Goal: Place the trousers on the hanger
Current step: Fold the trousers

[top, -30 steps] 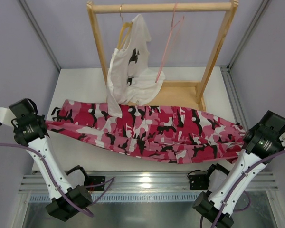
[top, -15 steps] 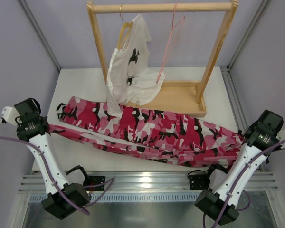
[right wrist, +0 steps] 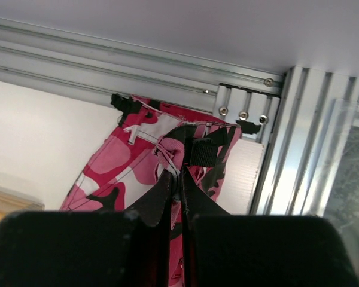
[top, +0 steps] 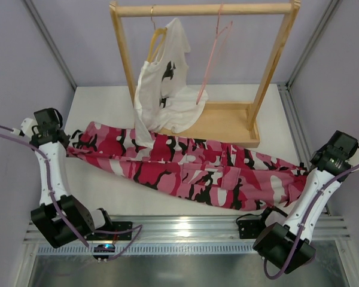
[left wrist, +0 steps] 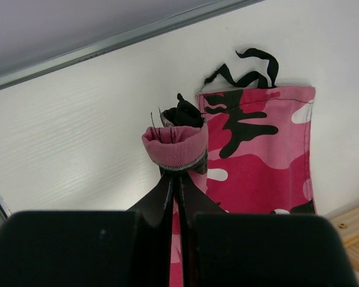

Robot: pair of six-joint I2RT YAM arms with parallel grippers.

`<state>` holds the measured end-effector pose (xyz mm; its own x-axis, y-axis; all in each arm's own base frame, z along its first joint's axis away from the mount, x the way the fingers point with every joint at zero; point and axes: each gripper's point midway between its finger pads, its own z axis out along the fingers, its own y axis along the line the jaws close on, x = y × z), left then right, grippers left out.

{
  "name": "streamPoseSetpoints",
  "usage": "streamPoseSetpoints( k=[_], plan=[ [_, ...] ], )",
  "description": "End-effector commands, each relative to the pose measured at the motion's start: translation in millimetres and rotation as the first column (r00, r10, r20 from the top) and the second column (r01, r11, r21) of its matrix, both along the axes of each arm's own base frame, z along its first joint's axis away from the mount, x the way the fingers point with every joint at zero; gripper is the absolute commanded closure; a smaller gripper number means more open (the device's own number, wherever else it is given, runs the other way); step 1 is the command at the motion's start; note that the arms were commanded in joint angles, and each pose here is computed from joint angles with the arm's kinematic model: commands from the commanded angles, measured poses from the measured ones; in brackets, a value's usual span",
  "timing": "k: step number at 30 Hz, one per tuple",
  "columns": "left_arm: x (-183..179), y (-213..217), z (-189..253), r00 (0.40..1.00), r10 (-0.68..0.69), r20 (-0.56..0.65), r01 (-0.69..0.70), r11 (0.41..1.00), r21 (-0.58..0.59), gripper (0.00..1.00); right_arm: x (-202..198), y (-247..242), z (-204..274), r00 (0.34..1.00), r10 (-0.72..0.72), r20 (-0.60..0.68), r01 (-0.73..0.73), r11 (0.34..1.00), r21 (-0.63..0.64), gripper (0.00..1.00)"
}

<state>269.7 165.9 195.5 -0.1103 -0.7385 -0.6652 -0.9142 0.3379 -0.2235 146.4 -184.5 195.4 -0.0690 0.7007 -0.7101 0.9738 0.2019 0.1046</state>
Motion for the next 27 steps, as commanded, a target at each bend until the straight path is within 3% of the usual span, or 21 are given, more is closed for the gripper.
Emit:
streamPoseSetpoints(
  k=[1, 8, 15, 27],
  plan=[
    [14, 23, 28, 0.997, 0.066, 0.042, -0.07, 0.992, 0.108, 1.0, 27, -18, 32, 0.99, 0.032, 0.136, -0.018, 0.994, -0.108, 0.96],
    [31, 29, 38, 0.995, 0.07, 0.077, -0.079, 0.989, 0.126, 1.0, 17, -32, 17, 0.994, -0.076, 0.079, 0.084, 0.99, -0.109, 0.96],
    [50, 20, 21, 0.997, 0.054, -0.06, -0.042, 0.982, 0.184, 1.0, 29, -40, 4, 0.991, -0.09, 0.094, 0.099, 0.991, -0.092, 0.96],
    [29, 19, -10, 0.974, 0.112, -0.196, -0.066, 0.972, 0.226, 1.0, 37, -50, 6, 0.99, -0.094, 0.104, 0.106, 0.987, -0.121, 0.96]
  ],
)
